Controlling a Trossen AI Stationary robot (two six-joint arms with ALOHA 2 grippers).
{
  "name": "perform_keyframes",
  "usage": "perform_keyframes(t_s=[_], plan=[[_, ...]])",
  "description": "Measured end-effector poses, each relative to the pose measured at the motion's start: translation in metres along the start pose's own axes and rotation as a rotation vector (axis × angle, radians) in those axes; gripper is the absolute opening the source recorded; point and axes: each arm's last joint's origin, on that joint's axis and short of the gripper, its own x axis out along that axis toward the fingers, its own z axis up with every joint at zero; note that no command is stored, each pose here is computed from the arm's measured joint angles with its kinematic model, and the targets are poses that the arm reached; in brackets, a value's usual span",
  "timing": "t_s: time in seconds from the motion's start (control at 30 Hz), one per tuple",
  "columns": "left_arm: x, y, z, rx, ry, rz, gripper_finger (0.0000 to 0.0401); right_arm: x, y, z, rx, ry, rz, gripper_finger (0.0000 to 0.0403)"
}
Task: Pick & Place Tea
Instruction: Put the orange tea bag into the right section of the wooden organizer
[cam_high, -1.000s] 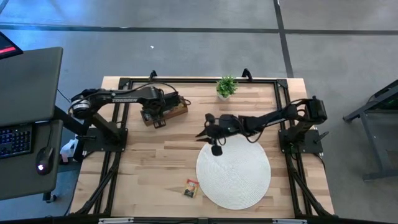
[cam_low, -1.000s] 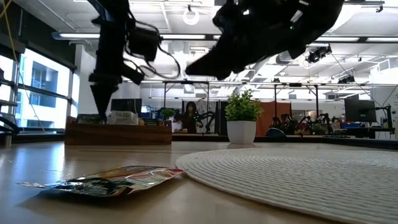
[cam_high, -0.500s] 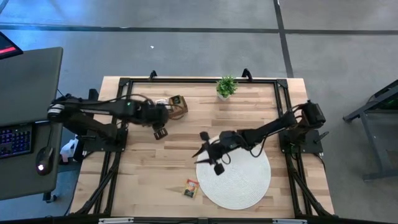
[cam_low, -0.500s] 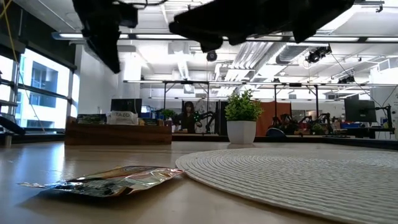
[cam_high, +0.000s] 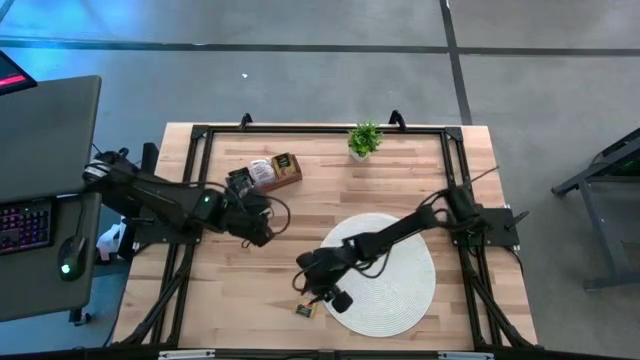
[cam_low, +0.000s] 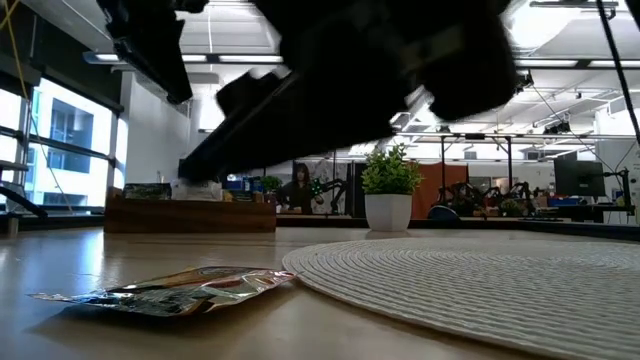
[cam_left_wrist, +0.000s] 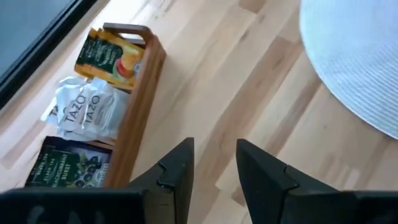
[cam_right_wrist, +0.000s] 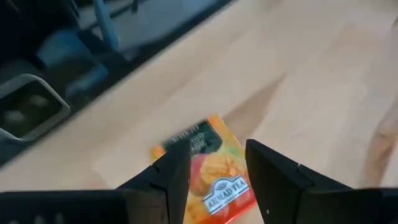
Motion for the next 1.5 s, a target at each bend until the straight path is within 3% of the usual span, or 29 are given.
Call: perform_keyframes(t_s=[0.17,0.4,0.53,0.73,0.87,1.0,1.13,1.23,1.3,1.4,1.5], plan=[[-0.006,-0.008,-0.006,0.024,-0.017,-0.033,0.0117,0.03,-0.009,-0.008,-0.037,0.104,0.022,0.015],[-0.013,-0.014,-0.014,0.036,-0.013,-0.054,0.0117,0.052,-0.022,-0.025,0.007,0.235,0.034,0.0146],[-0.015,-0.015,-0.017,0.047,-0.008,-0.057,0.0117,0.055,-0.024,-0.035,-0.019,0.297,0.009,0.0111],[-0.015,-0.015,-0.017,0.0,-0.01,-0.053,0.0117,0.044,-0.034,-0.033,0.01,0.302,0.016,0.0015],[-0.015,-0.015,-0.017,-0.026,-0.009,-0.052,0.0117,0.028,-0.042,-0.016,0.021,0.278,-0.069,0.003],[-0.015,-0.015,-0.017,-0.052,-0.008,-0.051,0.0117,-0.002,-0.055,0.008,-0.003,0.306,-0.331,0.0041],[-0.015,-0.014,-0.016,-0.055,-0.05,-0.021,0.0117,-0.045,-0.072,0.035,-0.034,0.397,-0.825,0.0018],[-0.015,-0.013,-0.015,-0.054,-0.084,0.007,0.0117,-0.071,-0.091,0.039,0.042,0.423,-1.154,0.0007],[-0.015,-0.012,-0.015,-0.048,-0.101,0.03,0.0117,-0.088,-0.11,0.04,0.181,0.325,-1.305,0.0014],[-0.015,-0.009,-0.017,-0.026,-0.097,0.058,0.0117,-0.108,-0.141,0.035,0.438,0.089,-1.368,0.0027],[-0.015,-0.008,-0.017,-0.016,-0.095,0.071,0.0117,-0.114,-0.175,0.013,0.525,-0.08,-1.32,0.0024]])
